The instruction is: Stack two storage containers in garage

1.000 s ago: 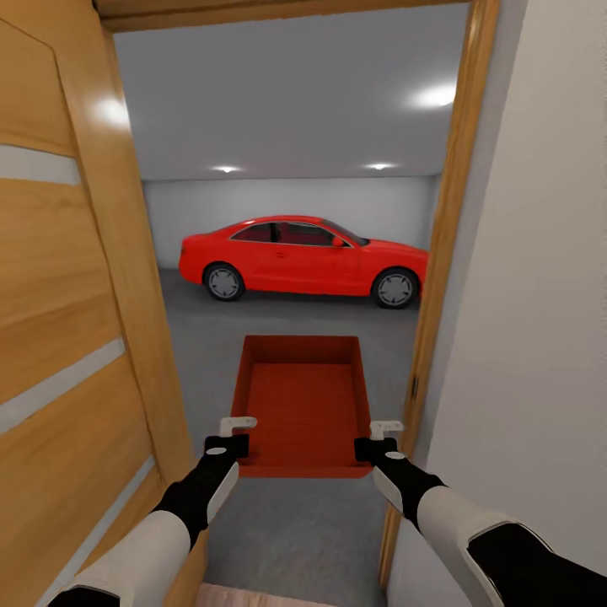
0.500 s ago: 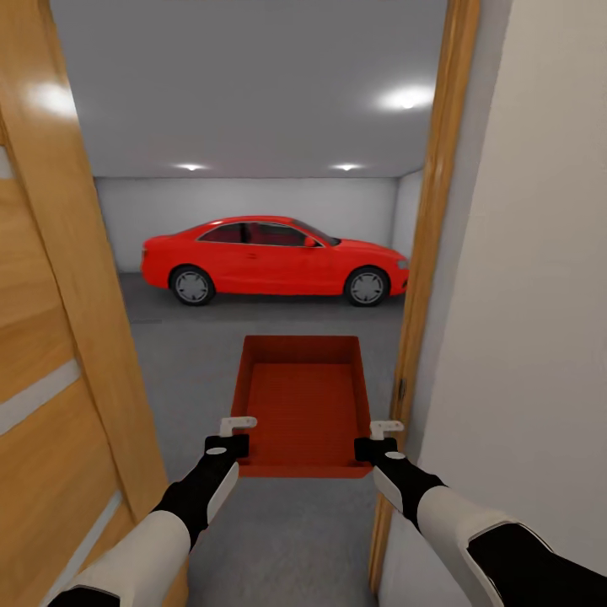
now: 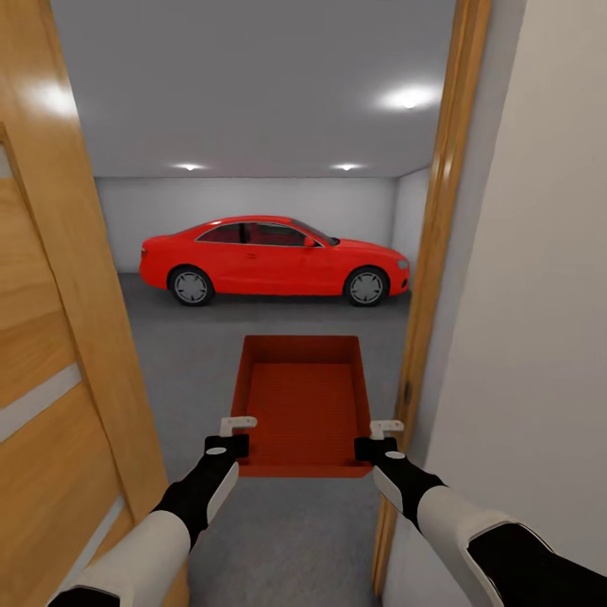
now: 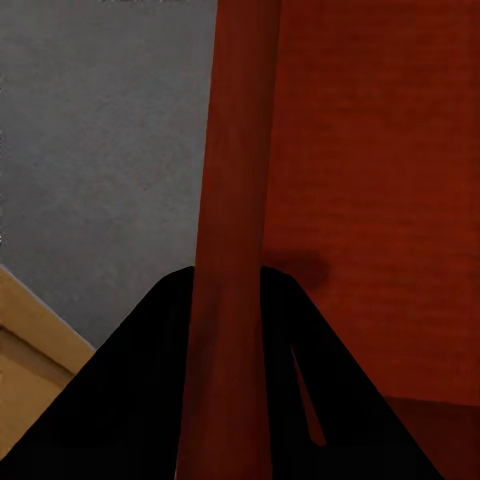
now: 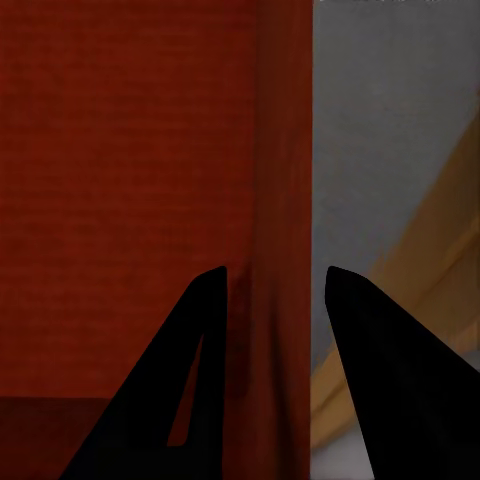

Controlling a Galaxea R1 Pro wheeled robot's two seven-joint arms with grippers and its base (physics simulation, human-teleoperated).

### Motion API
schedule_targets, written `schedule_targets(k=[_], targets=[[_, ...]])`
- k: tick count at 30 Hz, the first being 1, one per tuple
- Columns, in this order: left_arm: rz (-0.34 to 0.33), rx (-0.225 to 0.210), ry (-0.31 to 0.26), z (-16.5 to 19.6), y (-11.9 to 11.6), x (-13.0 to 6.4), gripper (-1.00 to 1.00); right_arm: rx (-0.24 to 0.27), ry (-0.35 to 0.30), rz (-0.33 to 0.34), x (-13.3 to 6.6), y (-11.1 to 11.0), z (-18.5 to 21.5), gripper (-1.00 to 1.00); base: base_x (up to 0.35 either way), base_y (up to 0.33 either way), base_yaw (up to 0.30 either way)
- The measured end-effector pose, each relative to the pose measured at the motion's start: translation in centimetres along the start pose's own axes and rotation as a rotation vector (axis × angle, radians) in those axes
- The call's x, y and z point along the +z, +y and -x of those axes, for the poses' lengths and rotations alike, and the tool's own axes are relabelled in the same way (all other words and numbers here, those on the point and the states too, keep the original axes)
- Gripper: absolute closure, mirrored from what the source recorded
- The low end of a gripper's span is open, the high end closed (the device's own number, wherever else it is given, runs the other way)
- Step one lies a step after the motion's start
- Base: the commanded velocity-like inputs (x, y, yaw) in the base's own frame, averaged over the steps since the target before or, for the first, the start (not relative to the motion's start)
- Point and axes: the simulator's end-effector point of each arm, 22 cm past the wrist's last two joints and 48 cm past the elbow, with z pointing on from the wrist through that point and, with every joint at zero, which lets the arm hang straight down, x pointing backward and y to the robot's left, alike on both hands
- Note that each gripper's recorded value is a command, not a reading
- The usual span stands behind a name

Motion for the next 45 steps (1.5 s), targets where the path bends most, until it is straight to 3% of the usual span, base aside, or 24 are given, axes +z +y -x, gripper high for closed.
schedule_targets(k=[45], targets=[[0.000,0.000,-0.002,0.05,0.01,0.00,1.00,0.000,-0.002,0.000,0.00,0.01,0.05,1.00,0.000,0.027,0.000]])
